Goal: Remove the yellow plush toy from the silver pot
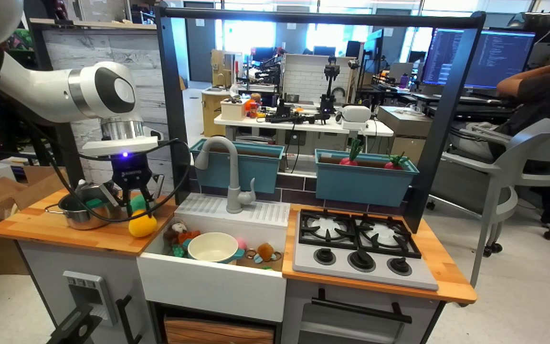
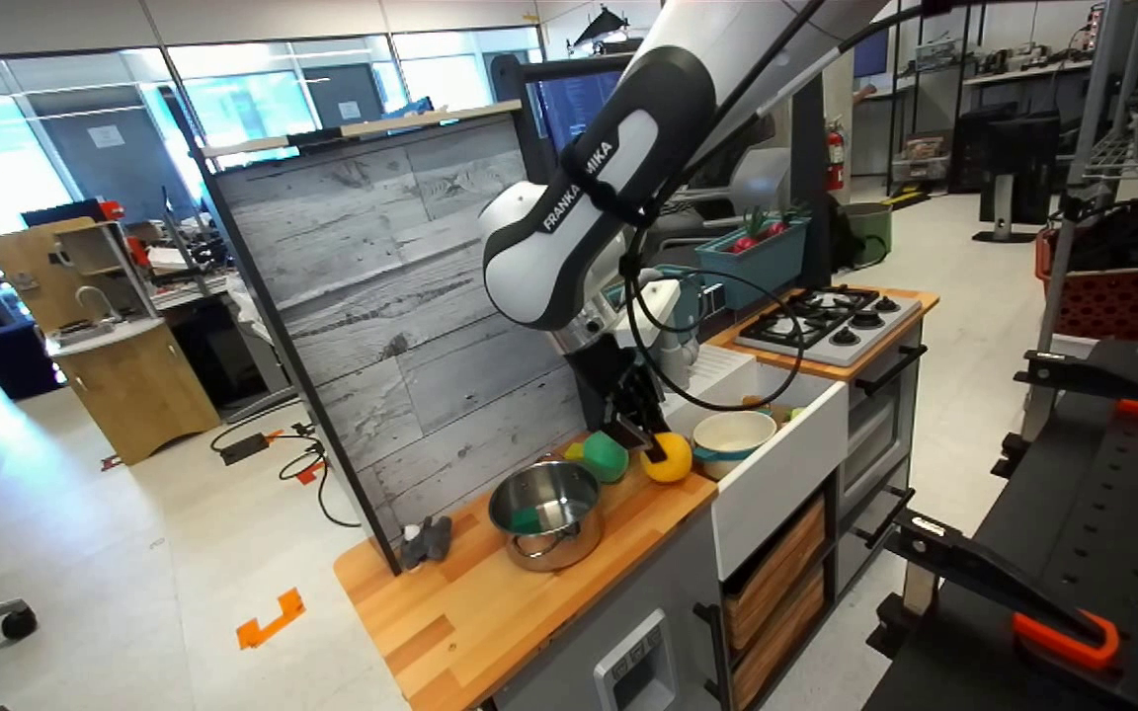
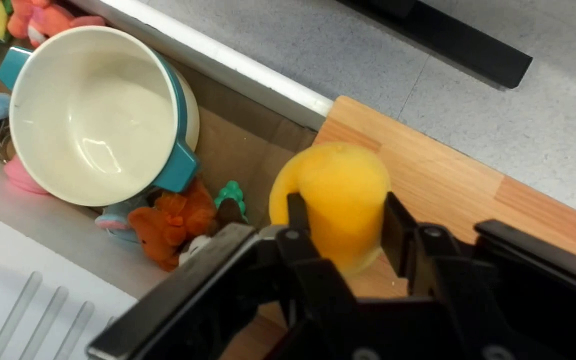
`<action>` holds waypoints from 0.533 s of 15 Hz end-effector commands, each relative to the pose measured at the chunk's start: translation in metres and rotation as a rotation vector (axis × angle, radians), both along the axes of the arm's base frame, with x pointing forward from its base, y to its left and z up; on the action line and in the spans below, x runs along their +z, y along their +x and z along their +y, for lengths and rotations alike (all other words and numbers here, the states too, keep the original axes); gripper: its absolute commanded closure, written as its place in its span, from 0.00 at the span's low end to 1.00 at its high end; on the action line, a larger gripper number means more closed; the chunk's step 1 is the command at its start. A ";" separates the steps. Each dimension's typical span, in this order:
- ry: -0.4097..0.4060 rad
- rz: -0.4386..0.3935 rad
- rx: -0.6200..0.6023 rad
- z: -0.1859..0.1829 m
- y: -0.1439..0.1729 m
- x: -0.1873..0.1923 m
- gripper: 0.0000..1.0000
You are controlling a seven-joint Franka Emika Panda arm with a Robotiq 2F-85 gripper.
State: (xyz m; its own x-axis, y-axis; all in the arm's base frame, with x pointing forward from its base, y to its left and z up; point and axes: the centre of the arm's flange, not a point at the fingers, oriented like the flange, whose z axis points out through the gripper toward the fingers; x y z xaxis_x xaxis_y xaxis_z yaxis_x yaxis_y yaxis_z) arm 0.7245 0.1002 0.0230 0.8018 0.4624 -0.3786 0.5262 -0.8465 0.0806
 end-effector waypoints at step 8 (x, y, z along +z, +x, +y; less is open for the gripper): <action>0.000 -0.003 0.001 0.000 0.001 0.002 0.61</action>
